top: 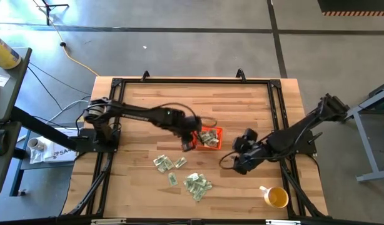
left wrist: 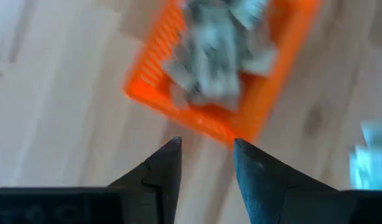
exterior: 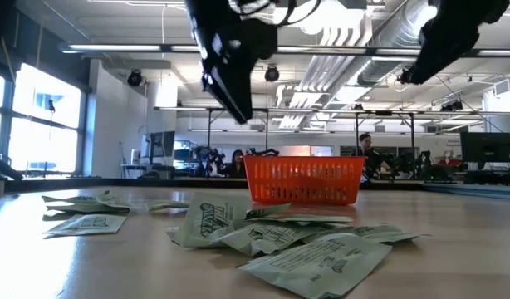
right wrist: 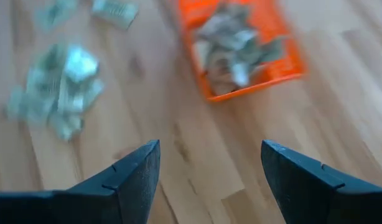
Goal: Pick and place Stevia / Truvia into bins
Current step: Put the white stevia packet into the orange bin
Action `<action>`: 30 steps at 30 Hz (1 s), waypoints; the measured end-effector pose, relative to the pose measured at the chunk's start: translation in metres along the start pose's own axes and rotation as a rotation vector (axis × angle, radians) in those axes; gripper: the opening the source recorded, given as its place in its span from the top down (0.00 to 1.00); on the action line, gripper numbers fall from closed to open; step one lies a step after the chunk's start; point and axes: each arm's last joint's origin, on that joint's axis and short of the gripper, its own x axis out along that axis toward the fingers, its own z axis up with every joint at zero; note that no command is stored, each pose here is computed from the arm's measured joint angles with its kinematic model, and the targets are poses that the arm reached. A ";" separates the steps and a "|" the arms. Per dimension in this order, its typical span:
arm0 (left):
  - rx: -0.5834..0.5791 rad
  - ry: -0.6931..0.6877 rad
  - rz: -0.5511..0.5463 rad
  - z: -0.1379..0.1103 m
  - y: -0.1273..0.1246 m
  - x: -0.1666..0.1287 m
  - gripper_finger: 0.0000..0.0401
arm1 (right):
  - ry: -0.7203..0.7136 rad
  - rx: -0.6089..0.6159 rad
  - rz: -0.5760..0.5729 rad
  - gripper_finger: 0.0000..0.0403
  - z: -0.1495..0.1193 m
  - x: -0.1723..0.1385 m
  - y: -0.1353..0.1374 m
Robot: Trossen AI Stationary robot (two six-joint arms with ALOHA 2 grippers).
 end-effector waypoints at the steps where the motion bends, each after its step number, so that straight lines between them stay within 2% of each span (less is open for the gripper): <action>1: 0.019 0.020 0.001 -0.004 -0.005 -0.003 0.56 | 0.024 -0.046 0.018 0.34 0.001 0.007 0.003; 4: 0.046 0.061 0.012 -0.015 -0.019 -0.009 0.58 | 0.072 -0.170 0.108 0.34 0.004 0.029 0.018; 9: 0.032 0.100 0.080 -0.034 -0.041 -0.013 0.63 | 0.072 -0.333 0.235 0.34 0.004 0.061 0.042; 15: -0.021 0.148 0.091 -0.071 -0.059 -0.009 0.64 | 0.146 -0.470 0.361 0.34 -0.008 0.096 0.062; 19: -0.090 0.178 0.105 -0.100 -0.064 -0.004 0.65 | 0.129 -0.477 0.413 0.34 -0.009 0.110 0.076; 24: -0.158 0.146 0.043 -0.128 -0.069 -0.009 0.65 | 0.083 -0.470 0.451 0.34 -0.003 0.123 0.092; 30: -0.208 0.150 0.052 -0.152 -0.060 -0.013 0.65 | 0.101 -0.410 0.445 0.34 -0.004 0.139 0.101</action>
